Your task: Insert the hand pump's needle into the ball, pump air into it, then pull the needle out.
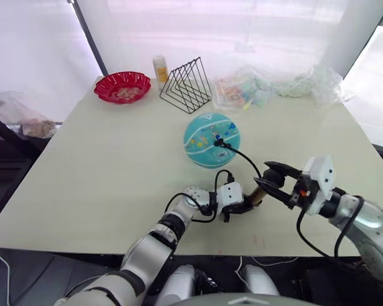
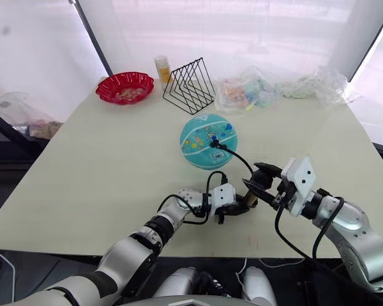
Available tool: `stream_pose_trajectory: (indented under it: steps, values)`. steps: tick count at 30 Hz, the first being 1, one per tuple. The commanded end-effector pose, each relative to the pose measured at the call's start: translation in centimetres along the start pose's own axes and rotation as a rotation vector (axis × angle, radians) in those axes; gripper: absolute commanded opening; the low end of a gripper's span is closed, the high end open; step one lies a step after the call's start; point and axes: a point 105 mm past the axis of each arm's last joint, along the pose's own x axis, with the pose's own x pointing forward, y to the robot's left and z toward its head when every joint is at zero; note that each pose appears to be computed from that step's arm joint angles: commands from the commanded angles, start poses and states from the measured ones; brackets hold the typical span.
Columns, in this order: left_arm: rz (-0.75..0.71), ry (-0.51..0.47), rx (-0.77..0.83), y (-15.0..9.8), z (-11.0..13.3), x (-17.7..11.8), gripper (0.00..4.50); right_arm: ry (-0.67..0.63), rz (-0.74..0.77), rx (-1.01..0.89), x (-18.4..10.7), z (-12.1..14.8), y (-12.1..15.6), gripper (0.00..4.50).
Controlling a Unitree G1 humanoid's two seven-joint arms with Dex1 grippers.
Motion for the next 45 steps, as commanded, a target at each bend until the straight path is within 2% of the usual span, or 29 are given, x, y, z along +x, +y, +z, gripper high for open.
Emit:
stream_pose_trajectory:
  steps: [1,11,15,18,21,27,32,35,40,42,45]
  values:
    - [-0.117,0.213,-0.120,-4.3,-5.9,-0.9,1.11,0.043,-0.029,-0.002,-0.2,-0.7,-0.8,2.10]
    - [-0.135,0.216,-0.123,-4.7,-5.6,0.0,1.11,-0.152,0.004,-0.151,0.6,8.8,-2.3,2.10]
    - [-0.150,0.218,-0.133,-5.2,-5.6,0.3,1.11,-0.209,-0.003,-0.192,-0.8,13.6,-4.0,2.10]
    - [-0.148,0.219,-0.134,-5.1,-5.6,0.3,1.11,-0.228,-0.005,-0.206,-2.1,16.1,-4.6,2.10]
    - [-0.148,0.220,-0.136,-5.1,-5.6,0.3,1.11,-0.245,-0.007,-0.221,-3.0,17.8,-4.7,2.10]
    - [-0.152,0.223,-0.136,-5.2,-5.7,0.3,1.11,-0.258,-0.028,-0.240,-4.0,19.3,-5.0,2.10]
    - [-0.154,0.224,-0.135,-5.3,-5.7,0.2,1.11,-0.240,-0.038,-0.209,-3.9,18.4,-5.3,2.10]
    - [-0.155,0.225,-0.135,-5.3,-5.7,0.2,1.11,-0.188,-0.022,-0.191,-3.4,16.6,-5.0,2.10]
    - [-0.150,0.220,-0.118,-5.0,-5.5,0.2,1.11,-0.064,0.024,0.023,-1.4,8.0,-3.3,2.10]
    - [-0.146,0.217,-0.113,-4.8,-5.4,0.2,1.11,-0.065,0.026,0.083,-1.0,6.1,-2.6,2.10]
    - [-0.148,0.216,-0.113,-4.9,-5.4,0.3,1.11,0.002,0.018,0.079,-0.8,3.1,-2.3,2.10]
